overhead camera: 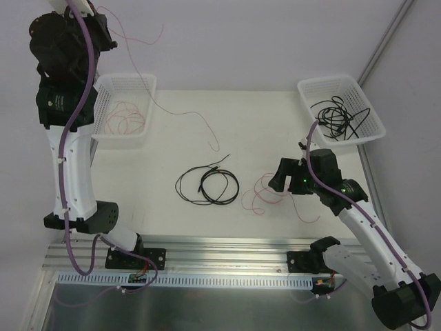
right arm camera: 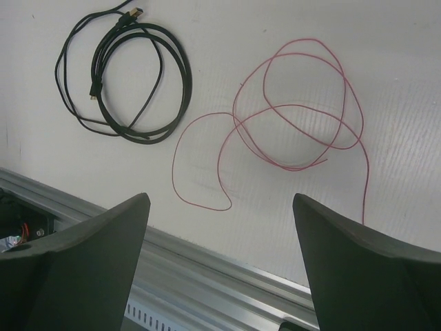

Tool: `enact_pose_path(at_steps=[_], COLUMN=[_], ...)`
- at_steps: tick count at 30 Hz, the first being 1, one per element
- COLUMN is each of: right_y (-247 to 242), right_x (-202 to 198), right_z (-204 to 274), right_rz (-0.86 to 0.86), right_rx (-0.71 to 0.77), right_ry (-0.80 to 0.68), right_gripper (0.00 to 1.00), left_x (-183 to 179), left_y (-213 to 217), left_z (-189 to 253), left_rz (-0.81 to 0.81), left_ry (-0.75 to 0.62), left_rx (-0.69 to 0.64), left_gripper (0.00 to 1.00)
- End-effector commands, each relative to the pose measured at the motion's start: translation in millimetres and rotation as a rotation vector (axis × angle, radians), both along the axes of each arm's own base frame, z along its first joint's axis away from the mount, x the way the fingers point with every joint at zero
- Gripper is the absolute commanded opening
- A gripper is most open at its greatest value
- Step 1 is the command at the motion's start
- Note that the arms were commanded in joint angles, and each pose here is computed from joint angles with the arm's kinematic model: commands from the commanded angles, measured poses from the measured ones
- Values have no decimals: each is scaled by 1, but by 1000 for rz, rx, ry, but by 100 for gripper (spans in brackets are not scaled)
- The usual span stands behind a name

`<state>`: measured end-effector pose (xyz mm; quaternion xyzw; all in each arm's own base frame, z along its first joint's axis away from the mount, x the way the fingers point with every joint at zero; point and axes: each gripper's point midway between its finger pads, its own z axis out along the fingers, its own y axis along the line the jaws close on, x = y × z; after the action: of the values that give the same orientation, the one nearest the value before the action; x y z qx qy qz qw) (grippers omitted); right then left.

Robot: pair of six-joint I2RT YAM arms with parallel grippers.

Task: Untangle the cables

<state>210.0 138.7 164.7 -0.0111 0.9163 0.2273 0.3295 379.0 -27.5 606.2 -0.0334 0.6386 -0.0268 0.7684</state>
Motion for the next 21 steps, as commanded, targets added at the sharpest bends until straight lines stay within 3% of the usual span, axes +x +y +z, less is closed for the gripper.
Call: enact_pose_path(at_steps=[1,6,10,15,20,21], right_y=[2,6,10,18,20,19], right_x=[-7,-7,-5,1,0,1], right_z=[4,4,-1,-12,-19,-19], right_rz=[38,64,74,82,93,90], right_rx=[-1,11,17,37,29,26], right_ry=[-7,0,5,34,47,47], right_gripper=[90,90,90,89,89,89], left_x=[26,57,96,153,165,167], left_y=[33,88,128,148,163,163], left_z=[27,19,-33,-167,-290,-308], left_rz=[135,203,230,255,290,286], left_ry=[-119,-154,-80,187,442,478], left_rx=[27,-34,-99,-78,-96,-104], left_gripper=[0,0,0,0,1,9])
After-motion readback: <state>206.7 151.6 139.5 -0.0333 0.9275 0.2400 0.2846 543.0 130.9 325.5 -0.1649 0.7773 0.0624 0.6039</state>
